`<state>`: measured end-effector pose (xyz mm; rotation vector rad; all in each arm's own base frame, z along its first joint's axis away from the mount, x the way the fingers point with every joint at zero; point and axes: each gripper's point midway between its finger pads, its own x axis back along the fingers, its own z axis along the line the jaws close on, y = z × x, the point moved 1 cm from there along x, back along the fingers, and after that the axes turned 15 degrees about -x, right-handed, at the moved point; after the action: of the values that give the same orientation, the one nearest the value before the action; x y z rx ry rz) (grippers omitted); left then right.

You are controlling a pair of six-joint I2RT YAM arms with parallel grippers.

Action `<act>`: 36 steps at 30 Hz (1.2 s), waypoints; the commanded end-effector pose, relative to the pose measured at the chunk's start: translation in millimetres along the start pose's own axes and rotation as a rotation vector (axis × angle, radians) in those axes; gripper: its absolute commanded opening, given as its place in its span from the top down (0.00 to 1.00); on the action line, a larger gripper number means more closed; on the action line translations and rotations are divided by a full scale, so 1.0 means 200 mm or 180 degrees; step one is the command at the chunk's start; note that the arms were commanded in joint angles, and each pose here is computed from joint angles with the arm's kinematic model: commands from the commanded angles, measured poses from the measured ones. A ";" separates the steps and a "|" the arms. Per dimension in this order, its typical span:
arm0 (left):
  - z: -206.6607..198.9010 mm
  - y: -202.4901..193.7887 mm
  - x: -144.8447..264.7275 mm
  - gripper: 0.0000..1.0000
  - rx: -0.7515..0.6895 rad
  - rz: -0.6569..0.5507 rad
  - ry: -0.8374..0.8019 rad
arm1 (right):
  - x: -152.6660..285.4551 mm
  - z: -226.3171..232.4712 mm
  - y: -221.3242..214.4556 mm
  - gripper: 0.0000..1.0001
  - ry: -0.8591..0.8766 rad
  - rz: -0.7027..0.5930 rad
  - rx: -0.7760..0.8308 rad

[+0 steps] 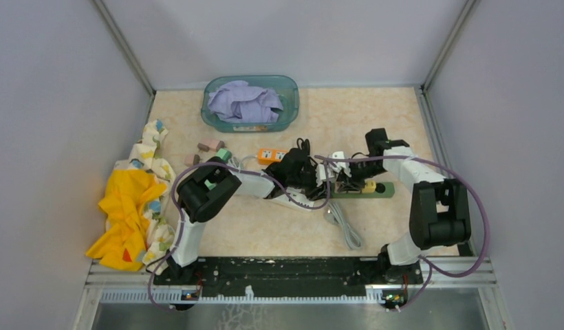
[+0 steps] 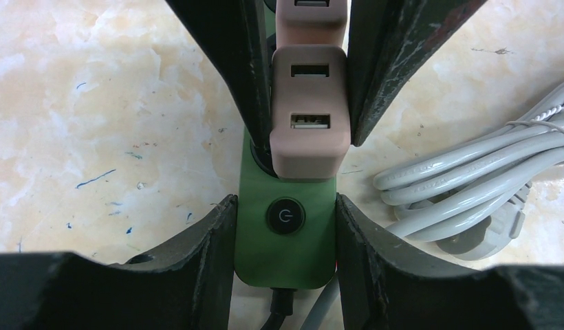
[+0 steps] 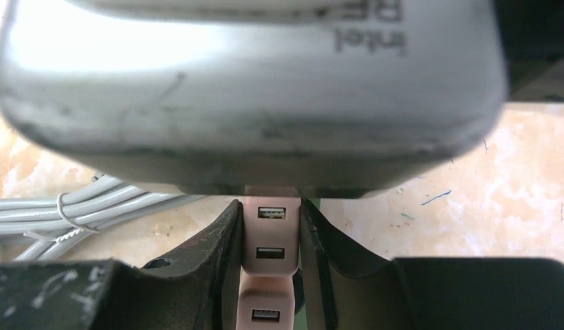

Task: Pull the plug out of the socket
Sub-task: Remove the plug from the socket.

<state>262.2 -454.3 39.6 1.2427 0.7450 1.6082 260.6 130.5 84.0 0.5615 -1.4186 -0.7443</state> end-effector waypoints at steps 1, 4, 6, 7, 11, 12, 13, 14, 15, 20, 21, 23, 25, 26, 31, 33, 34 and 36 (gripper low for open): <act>-0.12 -0.01 0.00 1.00 0.0145 0.0022 -0.0284 | 0.06 -0.08 0.20 1.00 -0.0140 -0.0407 0.0111; -0.11 -0.02 0.01 1.00 0.0188 0.0050 -0.0277 | 0.10 -0.06 0.15 1.00 -0.0142 -0.0393 0.0134; -0.10 -0.03 0.02 1.00 0.0217 0.0060 -0.0267 | 0.11 -0.02 0.13 1.00 -0.0059 -0.0373 0.0309; -0.10 -0.04 0.02 1.00 0.0228 0.0062 -0.0264 | 0.10 0.01 0.13 1.00 0.0009 -0.0395 0.0384; -0.08 -0.03 0.01 1.00 0.0233 0.0050 -0.0261 | 0.01 0.11 0.19 1.00 0.0292 -0.0520 0.0524; -0.08 -0.03 0.01 1.00 0.0238 0.0054 -0.0267 | -0.01 0.10 0.22 1.00 0.0289 -0.0555 0.0476; -0.08 -0.03 0.01 1.00 0.0248 0.0062 -0.0270 | -0.02 0.09 0.25 1.00 0.0270 -0.0616 0.0437; -0.09 -0.03 0.01 1.00 0.0251 0.0063 -0.0274 | -0.02 0.08 0.28 1.00 0.0246 -0.0680 0.0387; -0.09 -0.04 0.01 1.00 0.0257 0.0073 -0.0270 | -0.01 0.05 0.29 1.00 0.0191 -0.0682 0.0336; -0.11 -0.08 0.02 1.00 0.0277 0.0111 -0.0272 | 0.09 -0.06 0.24 1.00 -0.0189 -0.0701 0.0168; -0.12 -0.08 0.02 1.00 0.0281 0.0121 -0.0266 | 0.12 -0.05 0.22 1.00 -0.0213 -0.0694 0.0178; -0.12 -0.09 0.02 1.00 0.0279 0.0132 -0.0258 | 0.13 -0.02 0.18 1.00 -0.0172 -0.0641 0.0267; -0.11 -0.10 0.02 1.00 0.0278 0.0132 -0.0243 | 0.12 0.02 0.16 1.00 -0.0070 -0.0626 0.0439; -0.10 -0.09 0.02 1.00 0.0278 0.0128 -0.0235 | 0.11 0.05 0.16 1.00 0.0012 -0.0653 0.0494; -0.08 -0.08 0.01 1.00 0.0271 0.0117 -0.0218 | -0.02 0.14 0.25 1.00 0.0307 -0.0671 0.0532; -0.08 -0.09 0.00 1.00 0.0289 0.0128 -0.0230 | -0.04 0.11 0.31 1.00 0.0233 -0.0767 0.0470; -0.08 -0.09 0.00 1.00 0.0301 0.0137 -0.0234 | -0.03 0.09 0.33 1.00 0.0204 -0.0826 0.0424; -0.09 -0.11 0.00 1.00 0.0320 0.0149 -0.0242 | -0.01 0.05 0.34 1.00 0.0079 -0.0832 0.0366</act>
<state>255.9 -452.7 39.2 1.3029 0.7689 1.5579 250.8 134.2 87.3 0.5967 -1.4033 -0.7357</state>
